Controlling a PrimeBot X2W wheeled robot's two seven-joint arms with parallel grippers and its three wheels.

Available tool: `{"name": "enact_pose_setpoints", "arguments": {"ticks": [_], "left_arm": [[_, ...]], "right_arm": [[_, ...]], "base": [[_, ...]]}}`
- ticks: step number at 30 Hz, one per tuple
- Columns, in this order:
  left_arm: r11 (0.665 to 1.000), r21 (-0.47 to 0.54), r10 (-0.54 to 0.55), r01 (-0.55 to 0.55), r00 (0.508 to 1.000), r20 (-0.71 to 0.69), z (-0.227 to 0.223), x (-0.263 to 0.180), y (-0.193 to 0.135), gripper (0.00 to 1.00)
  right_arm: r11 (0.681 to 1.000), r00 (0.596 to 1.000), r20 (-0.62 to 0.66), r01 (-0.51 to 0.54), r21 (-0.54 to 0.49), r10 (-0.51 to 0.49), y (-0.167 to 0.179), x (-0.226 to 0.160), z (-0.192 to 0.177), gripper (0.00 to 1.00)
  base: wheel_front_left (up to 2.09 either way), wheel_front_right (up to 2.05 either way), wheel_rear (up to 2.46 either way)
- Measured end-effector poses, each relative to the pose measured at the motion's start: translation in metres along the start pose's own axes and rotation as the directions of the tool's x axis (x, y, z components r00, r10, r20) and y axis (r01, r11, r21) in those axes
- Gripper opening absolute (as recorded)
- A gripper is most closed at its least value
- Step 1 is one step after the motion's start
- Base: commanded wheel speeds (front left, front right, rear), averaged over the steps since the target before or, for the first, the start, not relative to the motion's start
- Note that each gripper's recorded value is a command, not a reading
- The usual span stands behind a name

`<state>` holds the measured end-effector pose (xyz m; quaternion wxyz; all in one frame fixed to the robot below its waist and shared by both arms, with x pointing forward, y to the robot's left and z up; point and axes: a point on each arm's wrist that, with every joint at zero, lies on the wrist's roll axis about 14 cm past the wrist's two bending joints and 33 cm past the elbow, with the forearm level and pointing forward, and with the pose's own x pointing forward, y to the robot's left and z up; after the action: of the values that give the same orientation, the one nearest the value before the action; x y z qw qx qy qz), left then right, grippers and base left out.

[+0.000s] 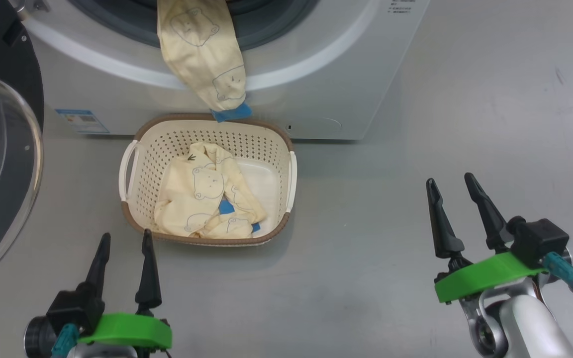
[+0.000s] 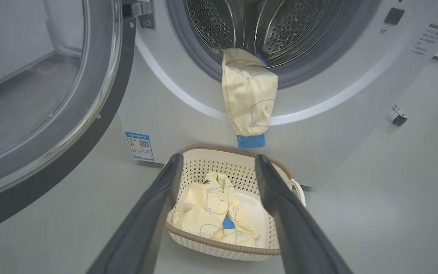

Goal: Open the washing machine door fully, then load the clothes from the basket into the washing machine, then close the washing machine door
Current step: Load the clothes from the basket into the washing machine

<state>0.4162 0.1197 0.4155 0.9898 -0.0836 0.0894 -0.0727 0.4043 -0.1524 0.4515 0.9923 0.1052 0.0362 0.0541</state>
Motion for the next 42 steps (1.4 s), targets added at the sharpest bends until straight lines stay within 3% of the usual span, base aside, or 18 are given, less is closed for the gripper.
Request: {"name": "enact_pose_setpoints", "arguments": {"ticks": [23, 42], "left_arm": [[1.0, 0.003, 0.001, -0.001, 1.0, -0.03, -0.01, 0.012, 0.004, 1.0], [0.985, -0.026, -0.174, 0.173, 0.983, -0.054, -0.03, 0.13, -0.044, 1.0]], "right_arm": [[1.0, 1.0, -0.01, 0.01, -0.017, -0.011, -0.005, -0.008, -0.001, 1.0], [0.999, 0.996, -0.081, 0.037, -0.032, -0.04, -0.023, 0.019, -0.03, 1.0]], "base": [[0.0, 0.0, 0.0], [0.0, 0.0, 0.0]]}}
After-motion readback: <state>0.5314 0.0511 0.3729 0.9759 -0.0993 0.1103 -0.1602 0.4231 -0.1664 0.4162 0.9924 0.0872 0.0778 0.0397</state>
